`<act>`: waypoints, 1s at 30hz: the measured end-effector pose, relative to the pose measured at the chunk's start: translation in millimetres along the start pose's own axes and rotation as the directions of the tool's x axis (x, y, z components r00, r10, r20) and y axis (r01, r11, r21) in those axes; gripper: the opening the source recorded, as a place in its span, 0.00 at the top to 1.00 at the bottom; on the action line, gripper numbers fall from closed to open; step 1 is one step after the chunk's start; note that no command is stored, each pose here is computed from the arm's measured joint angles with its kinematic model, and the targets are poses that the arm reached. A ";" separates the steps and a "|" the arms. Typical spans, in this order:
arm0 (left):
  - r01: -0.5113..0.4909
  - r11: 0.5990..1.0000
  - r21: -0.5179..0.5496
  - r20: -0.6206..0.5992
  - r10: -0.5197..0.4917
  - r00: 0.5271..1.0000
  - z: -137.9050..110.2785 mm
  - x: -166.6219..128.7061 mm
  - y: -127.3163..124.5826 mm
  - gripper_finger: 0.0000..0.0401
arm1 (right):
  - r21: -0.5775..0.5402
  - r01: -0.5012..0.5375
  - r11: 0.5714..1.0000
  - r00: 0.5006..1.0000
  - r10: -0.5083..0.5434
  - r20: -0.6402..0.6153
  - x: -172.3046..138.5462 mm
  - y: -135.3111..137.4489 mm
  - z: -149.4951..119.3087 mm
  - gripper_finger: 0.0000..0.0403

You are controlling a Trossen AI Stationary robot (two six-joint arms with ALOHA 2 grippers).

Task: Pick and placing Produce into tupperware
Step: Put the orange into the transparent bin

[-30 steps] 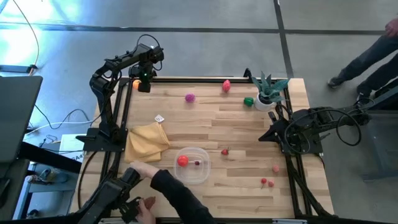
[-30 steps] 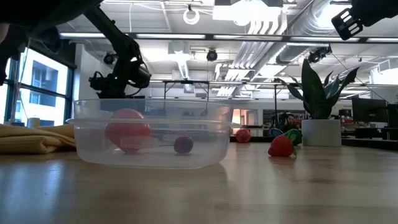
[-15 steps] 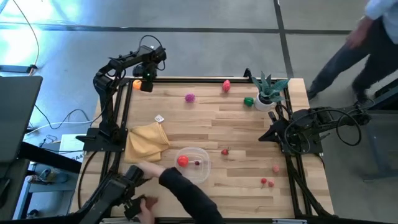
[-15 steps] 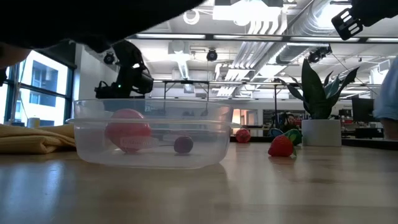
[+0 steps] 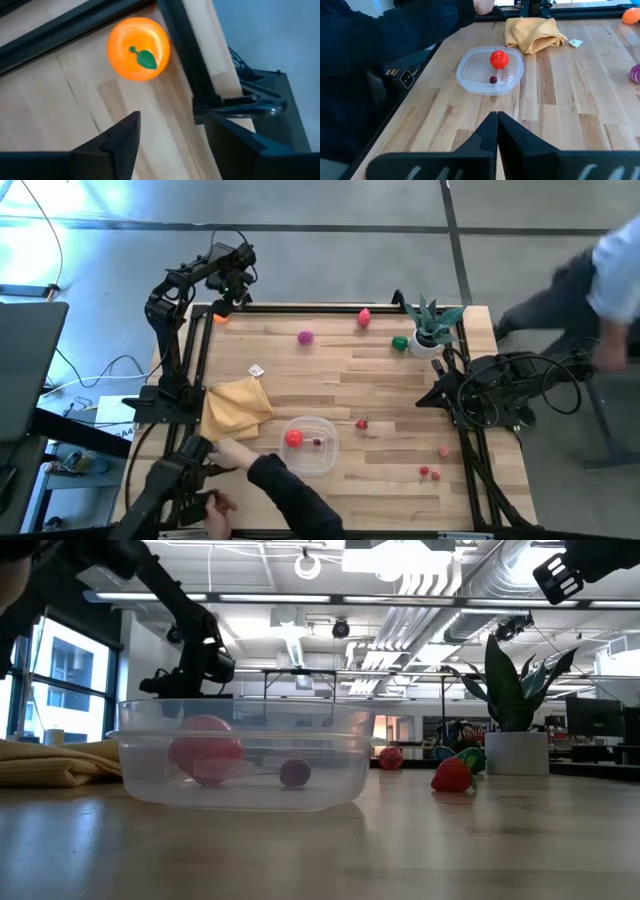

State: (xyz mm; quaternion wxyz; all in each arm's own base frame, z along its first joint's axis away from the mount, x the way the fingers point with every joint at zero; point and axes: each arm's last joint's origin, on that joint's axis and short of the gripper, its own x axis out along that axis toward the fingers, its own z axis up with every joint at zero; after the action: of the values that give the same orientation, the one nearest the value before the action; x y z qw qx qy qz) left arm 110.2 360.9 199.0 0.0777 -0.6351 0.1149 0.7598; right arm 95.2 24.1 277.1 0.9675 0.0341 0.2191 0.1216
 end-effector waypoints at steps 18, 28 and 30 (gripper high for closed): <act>-0.066 0.982 -0.177 -0.025 0.062 0.998 10.5 19.0 7.5 0.54 | -0.001 0.000 1.000 1.000 0.000 0.000 0.0 0.0 0.0 1.00; -0.053 0.997 -0.063 -0.021 0.052 0.998 9.5 17.4 4.9 0.55 | -0.001 0.000 1.000 1.000 0.000 0.000 0.0 0.0 0.0 1.00; -0.045 0.998 -0.042 -0.029 0.044 0.999 10.1 12.8 3.7 0.55 | 0.001 0.000 1.000 1.000 0.000 0.000 0.0 0.0 0.0 1.00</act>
State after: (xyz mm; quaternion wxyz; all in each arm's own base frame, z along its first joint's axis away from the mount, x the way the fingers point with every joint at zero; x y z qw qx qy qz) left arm 97.4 359.7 188.5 0.0456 -0.6444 0.1140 0.7548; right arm 95.2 24.1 277.1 0.9675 0.0344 0.2191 0.1214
